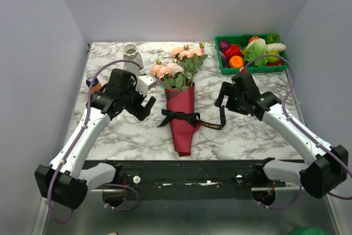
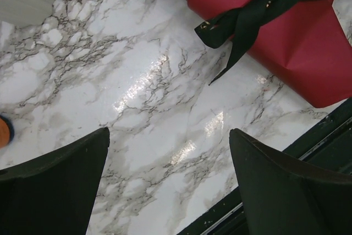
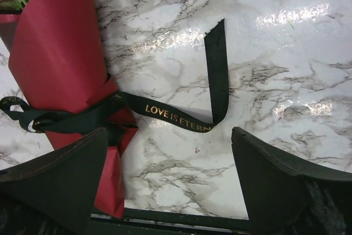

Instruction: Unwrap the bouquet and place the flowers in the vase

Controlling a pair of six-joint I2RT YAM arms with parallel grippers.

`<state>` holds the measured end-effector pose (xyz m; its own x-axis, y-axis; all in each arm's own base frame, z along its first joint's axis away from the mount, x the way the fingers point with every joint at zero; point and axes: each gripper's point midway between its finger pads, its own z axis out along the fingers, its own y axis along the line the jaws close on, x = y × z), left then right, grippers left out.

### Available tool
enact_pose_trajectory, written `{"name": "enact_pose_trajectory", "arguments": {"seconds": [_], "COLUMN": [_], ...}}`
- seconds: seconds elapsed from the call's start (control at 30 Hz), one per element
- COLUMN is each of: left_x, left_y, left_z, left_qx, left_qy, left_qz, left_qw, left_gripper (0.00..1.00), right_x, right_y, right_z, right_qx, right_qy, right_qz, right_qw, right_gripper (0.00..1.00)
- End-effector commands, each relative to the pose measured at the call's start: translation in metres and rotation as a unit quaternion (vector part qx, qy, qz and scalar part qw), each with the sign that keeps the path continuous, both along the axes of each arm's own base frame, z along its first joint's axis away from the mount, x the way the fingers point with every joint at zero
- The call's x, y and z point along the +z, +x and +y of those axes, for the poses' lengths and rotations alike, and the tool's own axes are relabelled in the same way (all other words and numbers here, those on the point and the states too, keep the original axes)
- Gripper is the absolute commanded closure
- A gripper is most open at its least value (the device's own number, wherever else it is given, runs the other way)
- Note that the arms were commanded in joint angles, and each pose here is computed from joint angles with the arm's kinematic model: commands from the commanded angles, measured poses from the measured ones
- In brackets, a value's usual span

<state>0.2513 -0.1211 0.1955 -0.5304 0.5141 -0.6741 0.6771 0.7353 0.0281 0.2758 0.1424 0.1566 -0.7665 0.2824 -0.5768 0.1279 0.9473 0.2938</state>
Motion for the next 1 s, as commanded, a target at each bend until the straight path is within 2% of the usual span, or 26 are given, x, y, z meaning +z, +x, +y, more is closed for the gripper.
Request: {"name": "enact_pose_trajectory", "arguments": {"seconds": [0.0,0.43,0.87,0.97], "left_x": [-0.01,-0.055,-0.106,-0.118], "left_y": [-0.011,-0.017,0.003,0.006], "left_z": [-0.013,-0.043,-0.078,-0.081], "left_qx": [-0.028,-0.09,-0.148,-0.154], "left_qy": [-0.018,0.002,0.051,0.058], "left_qz": [0.017,0.042,0.042,0.052], "left_qw": [0.999,0.995,0.987,0.985], "left_gripper": [0.01,0.01,0.01,0.08], "right_x": [-0.015,-0.07,-0.095,-0.097], "right_y": [-0.009,-0.017,-0.016,-0.015], "right_z": [0.003,0.001,0.0,0.0], "right_qx": [-0.011,-0.049,-0.079,-0.085], "right_qy": [0.016,0.012,0.008,0.009], "right_qz": [0.021,0.077,0.1,0.101], "right_qw": [1.0,0.996,0.992,0.991], "right_gripper": [0.0,0.0,0.0,0.0]}}
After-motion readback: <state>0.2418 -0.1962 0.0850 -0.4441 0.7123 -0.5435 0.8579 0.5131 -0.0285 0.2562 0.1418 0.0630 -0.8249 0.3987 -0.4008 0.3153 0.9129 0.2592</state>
